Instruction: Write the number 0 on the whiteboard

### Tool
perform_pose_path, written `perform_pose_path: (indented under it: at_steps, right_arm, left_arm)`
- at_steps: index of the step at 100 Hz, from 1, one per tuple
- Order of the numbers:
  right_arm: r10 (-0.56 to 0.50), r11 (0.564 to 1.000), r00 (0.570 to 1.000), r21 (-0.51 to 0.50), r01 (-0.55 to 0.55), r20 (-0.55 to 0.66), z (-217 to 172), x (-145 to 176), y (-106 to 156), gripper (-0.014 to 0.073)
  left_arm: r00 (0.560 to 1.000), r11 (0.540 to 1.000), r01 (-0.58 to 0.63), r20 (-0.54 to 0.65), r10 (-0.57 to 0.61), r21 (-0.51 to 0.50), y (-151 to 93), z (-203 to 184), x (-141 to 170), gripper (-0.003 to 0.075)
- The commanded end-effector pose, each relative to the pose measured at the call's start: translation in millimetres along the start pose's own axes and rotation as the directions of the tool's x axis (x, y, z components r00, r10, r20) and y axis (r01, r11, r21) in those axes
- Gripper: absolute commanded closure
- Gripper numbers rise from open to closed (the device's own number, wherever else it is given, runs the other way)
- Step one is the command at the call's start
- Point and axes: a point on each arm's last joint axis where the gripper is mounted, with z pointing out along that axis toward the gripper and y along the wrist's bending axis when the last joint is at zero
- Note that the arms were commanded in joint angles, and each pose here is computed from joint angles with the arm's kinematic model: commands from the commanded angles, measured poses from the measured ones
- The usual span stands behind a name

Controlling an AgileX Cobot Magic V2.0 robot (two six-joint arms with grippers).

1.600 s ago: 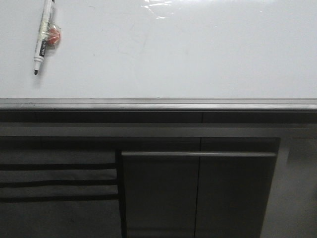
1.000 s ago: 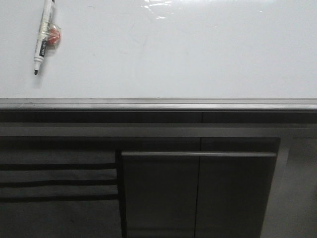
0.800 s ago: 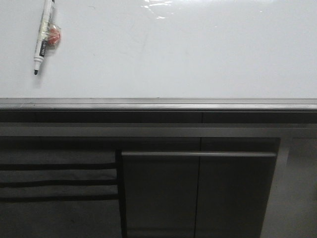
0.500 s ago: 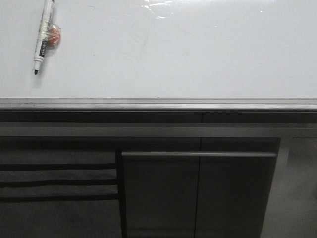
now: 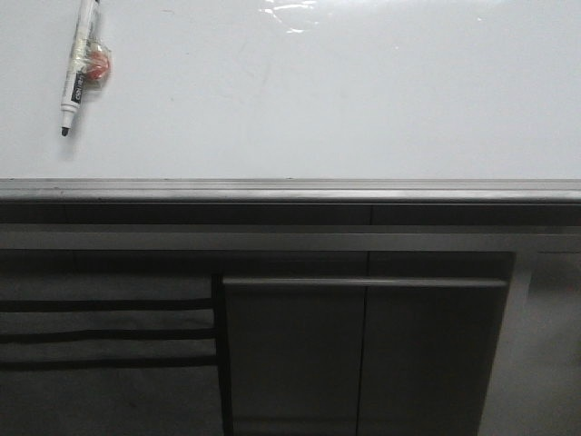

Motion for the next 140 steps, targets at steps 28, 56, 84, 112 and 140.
perform_pose_path:
  at_steps: [28, 56, 84, 112, 140]
  right_arm:
    - [-0.063, 0.998, 0.990, 0.008, 0.064, -0.128, 8.4, -116.0, 9.8, 0.0668]
    - [-0.144, 0.989, 0.918, -0.019, 0.148, -0.369, 51.5, -132.2, 11.0, 0.0668]
    - [-0.140, 0.989, 0.878, -0.025, 0.145, -0.459, 71.2, -120.5, 9.9, 0.0668]
    - [-0.126, 0.992, 0.861, -0.037, 0.124, -0.492, 80.6, -114.7, 11.2, 0.0470]
    - [-0.116, 0.993, 0.862, -0.037, 0.112, -0.493, 83.8, -113.7, 11.7, 0.0305]
  left_arm:
    - [0.998, 0.998, -0.031, -0.058, 0.034, 0.045, -11.7, 10.0, -115.1, 0.0741]
    - [0.972, 0.998, -0.019, -0.234, 0.031, 0.051, -14.4, 50.0, -130.8, 0.0741]
    - [0.950, 0.998, -0.052, -0.306, 0.063, 0.042, -12.4, 72.3, -120.1, 0.0740]
    - [0.914, 0.984, -0.138, -0.368, 0.169, 0.111, -16.6, 102.2, -104.0, 0.0390]
    - [0.894, 0.976, -0.081, -0.418, 0.161, 0.203, -39.3, 152.9, -71.1, 0.0292]
